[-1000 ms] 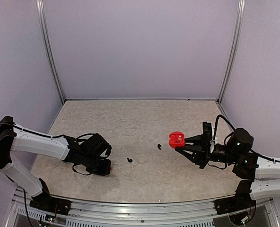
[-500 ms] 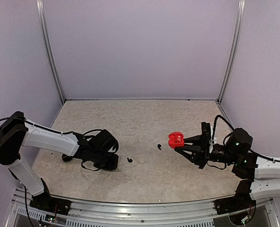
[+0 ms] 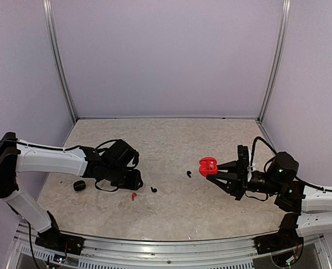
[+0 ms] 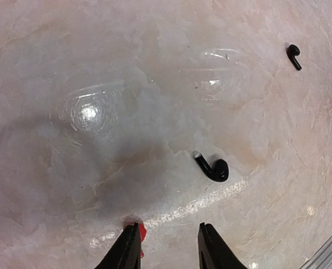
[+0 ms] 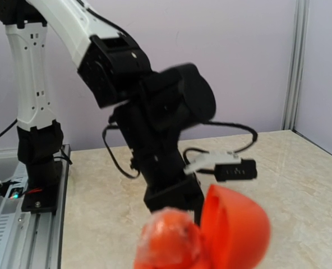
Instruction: Insert the wireless bluetooth earbuds into the charging case
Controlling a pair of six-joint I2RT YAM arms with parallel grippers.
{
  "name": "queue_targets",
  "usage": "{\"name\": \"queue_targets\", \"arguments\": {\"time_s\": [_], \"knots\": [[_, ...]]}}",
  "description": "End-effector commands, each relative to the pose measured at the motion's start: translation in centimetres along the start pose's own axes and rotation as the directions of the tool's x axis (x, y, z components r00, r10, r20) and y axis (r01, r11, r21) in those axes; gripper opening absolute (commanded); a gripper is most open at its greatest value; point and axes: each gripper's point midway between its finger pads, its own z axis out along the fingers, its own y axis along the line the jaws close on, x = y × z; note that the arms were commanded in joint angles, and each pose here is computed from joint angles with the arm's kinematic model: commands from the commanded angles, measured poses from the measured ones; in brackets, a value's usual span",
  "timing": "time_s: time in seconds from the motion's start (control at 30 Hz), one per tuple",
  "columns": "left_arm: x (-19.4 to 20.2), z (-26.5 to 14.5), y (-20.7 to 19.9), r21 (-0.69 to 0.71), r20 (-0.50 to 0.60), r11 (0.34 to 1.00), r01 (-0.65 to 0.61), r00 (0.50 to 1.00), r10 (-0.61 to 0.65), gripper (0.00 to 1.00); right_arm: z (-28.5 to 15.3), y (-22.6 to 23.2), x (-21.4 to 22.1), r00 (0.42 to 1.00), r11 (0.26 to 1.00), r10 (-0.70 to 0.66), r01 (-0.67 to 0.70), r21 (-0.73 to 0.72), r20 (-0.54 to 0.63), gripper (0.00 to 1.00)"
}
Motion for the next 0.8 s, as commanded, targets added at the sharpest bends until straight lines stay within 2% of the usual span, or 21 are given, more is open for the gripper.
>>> {"name": "queue_targets", "arguments": {"time_s": [0.0, 0.37, 0.77], "knots": [[1.3, -1.4, 2.2, -0.092, -0.033, 0.996, -0.006, 0.999, 0.003, 0.4, -0.1, -0.4, -0.2, 1.0, 1.0, -0.005, 0.005, 0.015, 0.006, 0.0], [2.7, 0.9, 2.6, -0.13, -0.108, 0.989, -0.076, 0.992, 0.062, 0.4, 0.1, -0.3, 0.0, 1.0, 1.0, -0.004, 0.004, 0.008, -0.004, 0.0], [2.9, 2.5, 2.5, -0.147, -0.147, 0.981, -0.128, 0.983, 0.106, 0.3, -0.1, -0.4, 0.2, 1.0, 1.0, -0.006, 0.006, 0.018, -0.009, 0.0]]}}
